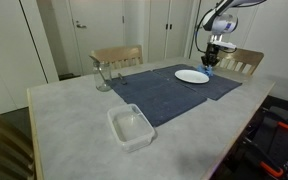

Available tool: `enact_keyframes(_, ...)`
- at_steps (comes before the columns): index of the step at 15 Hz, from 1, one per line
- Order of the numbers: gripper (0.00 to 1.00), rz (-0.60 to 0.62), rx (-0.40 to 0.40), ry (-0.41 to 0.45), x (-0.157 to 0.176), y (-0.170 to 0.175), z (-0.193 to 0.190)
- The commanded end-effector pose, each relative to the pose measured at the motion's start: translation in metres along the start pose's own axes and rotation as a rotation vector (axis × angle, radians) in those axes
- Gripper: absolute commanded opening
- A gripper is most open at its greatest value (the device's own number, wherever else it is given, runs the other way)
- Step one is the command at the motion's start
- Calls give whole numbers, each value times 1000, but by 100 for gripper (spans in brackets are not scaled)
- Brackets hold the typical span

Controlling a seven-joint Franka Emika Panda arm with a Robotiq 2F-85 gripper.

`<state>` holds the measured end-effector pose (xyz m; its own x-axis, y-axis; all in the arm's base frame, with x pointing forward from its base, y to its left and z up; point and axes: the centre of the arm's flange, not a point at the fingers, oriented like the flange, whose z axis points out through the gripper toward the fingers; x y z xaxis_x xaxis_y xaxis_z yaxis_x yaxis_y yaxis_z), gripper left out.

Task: Use the towel to wipe the plate, then put it on the table then repeat two more times

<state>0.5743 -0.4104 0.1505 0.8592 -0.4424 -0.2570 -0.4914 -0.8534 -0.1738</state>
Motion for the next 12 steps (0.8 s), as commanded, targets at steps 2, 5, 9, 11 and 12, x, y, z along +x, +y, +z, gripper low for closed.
enact_keyframes(2, 3, -24, -36, 6, -1, -21, -16)
enact_keyframes(5, 3, -44, -63, 21, -2, -34, -26)
enact_keyframes(9, 3, -71, -103, 39, -4, -49, -39)
enact_keyframes(11, 3, -77, -120, 44, -6, -57, -46)
enact_keyframes(12, 3, -81, -129, 47, -7, -61, -49)
